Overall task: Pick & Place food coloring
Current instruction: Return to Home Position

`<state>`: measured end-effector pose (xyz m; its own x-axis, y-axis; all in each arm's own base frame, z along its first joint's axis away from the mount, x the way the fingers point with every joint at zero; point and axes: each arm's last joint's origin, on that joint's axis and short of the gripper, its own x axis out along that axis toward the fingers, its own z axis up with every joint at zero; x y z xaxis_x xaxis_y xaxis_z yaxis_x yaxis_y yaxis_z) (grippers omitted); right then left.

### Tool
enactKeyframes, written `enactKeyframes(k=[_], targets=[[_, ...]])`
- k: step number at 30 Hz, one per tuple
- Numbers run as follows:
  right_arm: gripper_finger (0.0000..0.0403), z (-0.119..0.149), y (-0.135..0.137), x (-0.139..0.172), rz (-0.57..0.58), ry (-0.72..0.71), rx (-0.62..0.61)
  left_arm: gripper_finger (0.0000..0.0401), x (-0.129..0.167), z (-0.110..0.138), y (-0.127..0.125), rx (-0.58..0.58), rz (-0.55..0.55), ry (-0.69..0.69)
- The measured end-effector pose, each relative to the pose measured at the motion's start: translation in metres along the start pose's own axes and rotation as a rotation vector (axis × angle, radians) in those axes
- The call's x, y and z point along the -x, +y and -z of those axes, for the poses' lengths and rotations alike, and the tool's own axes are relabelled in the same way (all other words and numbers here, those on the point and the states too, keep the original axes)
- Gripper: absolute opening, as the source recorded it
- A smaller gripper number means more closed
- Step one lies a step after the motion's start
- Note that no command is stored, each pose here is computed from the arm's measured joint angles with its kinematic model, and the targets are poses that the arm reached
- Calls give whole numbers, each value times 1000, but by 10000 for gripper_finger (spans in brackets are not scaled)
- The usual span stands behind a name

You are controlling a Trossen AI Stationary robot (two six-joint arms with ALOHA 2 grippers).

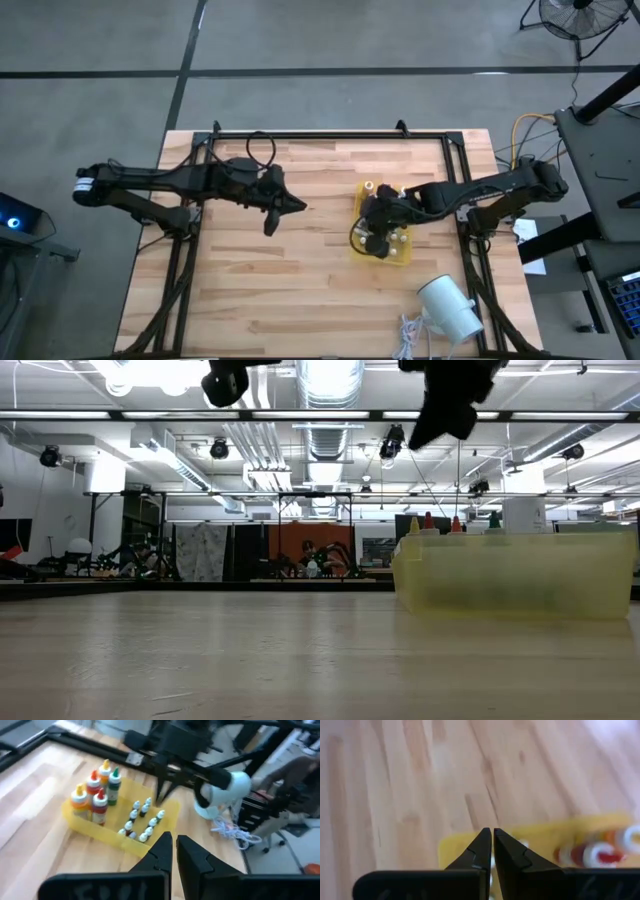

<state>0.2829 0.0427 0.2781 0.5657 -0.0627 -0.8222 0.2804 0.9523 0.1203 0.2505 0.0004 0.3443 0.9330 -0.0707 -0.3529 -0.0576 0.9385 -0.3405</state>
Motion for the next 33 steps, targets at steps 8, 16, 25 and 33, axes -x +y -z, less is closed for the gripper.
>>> enactKeyframes(k=[8,16,25,33], targets=[[13,-11,-2,35,-67,-276,140,0,26,-9,-4,-140,22,-79],[13,12,-18,64,-132,-502,171,0,45,0,-1,-222,18,-104],[13,51,-38,77,-152,-566,162,0,43,11,4,-195,1,-69],[13,87,-54,70,-171,-611,144,0,46,21,7,-217,-2,-60]])
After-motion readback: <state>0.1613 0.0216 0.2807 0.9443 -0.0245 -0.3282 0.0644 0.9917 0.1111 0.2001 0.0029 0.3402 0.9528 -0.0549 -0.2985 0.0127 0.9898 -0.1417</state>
